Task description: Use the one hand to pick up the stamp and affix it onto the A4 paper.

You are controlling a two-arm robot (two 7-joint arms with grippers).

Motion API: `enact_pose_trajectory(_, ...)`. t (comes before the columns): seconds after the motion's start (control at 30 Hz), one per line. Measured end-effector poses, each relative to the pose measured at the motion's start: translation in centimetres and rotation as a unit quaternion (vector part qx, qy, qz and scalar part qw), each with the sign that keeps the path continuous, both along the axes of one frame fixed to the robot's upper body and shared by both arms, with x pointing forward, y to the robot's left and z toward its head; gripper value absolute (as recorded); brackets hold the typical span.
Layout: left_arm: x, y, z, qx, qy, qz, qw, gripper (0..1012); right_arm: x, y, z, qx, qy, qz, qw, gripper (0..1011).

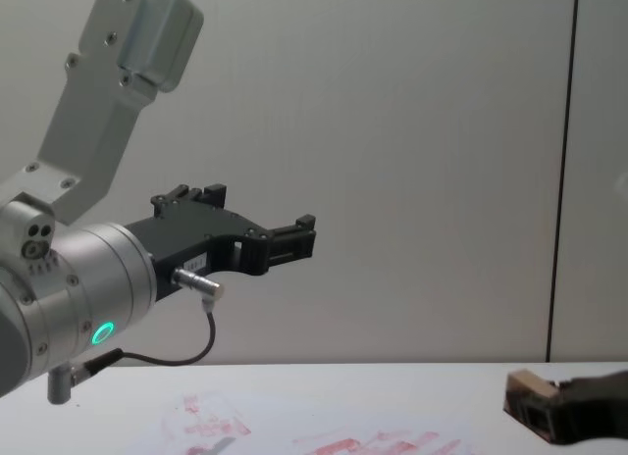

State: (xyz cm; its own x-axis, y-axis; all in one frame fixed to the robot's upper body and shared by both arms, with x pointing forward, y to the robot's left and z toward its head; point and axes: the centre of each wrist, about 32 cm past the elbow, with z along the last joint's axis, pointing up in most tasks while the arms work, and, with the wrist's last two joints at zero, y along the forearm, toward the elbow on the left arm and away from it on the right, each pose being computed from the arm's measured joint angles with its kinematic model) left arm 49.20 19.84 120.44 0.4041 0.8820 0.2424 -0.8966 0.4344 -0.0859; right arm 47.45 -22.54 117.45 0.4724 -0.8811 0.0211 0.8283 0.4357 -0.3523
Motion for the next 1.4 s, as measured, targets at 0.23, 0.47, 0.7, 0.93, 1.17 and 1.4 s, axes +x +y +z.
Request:
enact_pose_trajectory(0.23,0.00,0.00,0.00,0.000,0.000,0.000,1.0000,1002,0.3,-0.4,-1.2,-0.018,0.011,-0.006,0.9998,219)
enact_pose_trajectory(0.47,0.00,0.00,0.00,0.000,0.000,0.000,1.0000,1001,0.5,-0.4,-1.9,-0.028,0.019,-0.007,0.9994,219)
enact_pose_trajectory(0.7,0.00,0.00,0.00,0.000,0.000,0.000,1.0000,1001,0.6,-0.3,-2.4,-0.036,0.026,-0.006,0.9990,219)
enact_pose_trajectory(0.93,0.00,0.00,0.00,0.000,0.000,0.000,1.0000,1002,0.6,-0.2,-2.7,-0.040,0.028,-0.006,0.9988,235)
enact_pose_trajectory(1.17,0.00,0.00,0.00,0.000,0.000,0.000,1.0000,1001,0.6,-0.2,-2.8,-0.042,0.030,-0.006,0.9986,437)
enact_pose_trajectory(1.4,0.00,0.00,0.00,0.000,0.000,0.000,1.0000,1001,0.7,-0.2,-2.9,-0.044,0.030,-0.007,0.9986,663)
